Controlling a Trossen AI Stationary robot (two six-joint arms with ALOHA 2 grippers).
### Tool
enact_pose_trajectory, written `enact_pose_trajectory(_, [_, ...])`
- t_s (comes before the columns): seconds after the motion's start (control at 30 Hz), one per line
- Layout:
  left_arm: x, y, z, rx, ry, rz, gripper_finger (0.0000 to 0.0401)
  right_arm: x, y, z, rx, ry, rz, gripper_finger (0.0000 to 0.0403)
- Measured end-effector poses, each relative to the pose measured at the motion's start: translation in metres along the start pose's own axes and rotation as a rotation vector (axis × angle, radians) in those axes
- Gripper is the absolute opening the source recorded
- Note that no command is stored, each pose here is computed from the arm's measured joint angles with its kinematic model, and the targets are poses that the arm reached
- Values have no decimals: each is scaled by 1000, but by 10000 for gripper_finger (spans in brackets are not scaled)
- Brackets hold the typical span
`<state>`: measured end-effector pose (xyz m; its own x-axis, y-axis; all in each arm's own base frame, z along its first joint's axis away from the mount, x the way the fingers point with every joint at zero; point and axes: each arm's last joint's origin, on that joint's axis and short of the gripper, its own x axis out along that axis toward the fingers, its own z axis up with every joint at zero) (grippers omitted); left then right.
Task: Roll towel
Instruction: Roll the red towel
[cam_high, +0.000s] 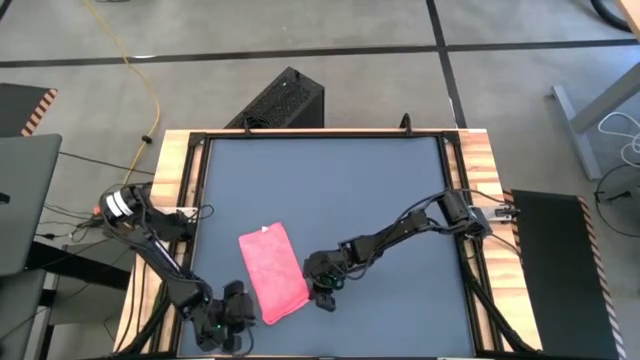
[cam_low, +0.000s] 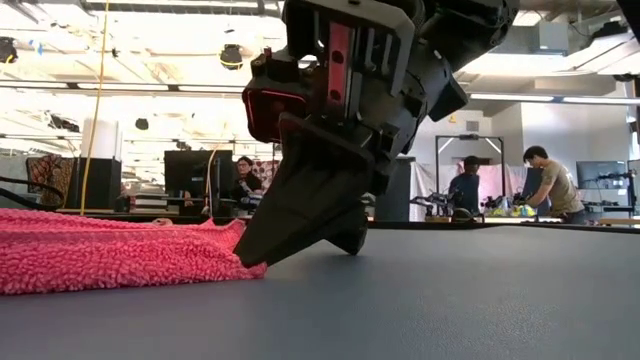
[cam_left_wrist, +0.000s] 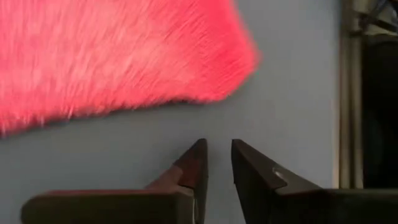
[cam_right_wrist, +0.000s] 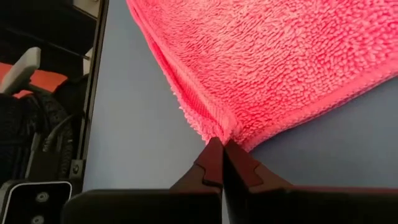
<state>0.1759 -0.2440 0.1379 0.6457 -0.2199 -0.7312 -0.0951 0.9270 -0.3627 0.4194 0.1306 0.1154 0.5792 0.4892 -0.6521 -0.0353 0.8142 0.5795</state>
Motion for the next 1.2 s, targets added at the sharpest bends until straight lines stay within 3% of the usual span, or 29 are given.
enact_pose_trajectory(0.17, [-22,-28,14,192,-250,29,67,-1,-3,2,23,-7,-5,19])
enact_pose_trajectory(0.27, [-20,-34,16,305,-315,80,69,-1,-3,2,25,-9,-7,19])
enact_pose_trajectory(0.4, [-2,-36,26,427,-299,135,79,-1,-3,2,25,-10,-9,19])
enact_pose_trajectory(0.53, [20,-37,39,551,-178,70,84,-1,-4,3,34,-20,-22,19])
enact_pose_trajectory(0.6, [29,-33,42,574,-113,47,84,-1,-4,3,35,-21,-24,19])
enact_pose_trajectory(0.83, [39,-14,53,578,-25,135,84,-1,-4,3,35,-22,-27,19])
enact_pose_trajectory(1.2, [41,-2,54,497,69,168,68,-1,-4,3,15,-23,-29,35])
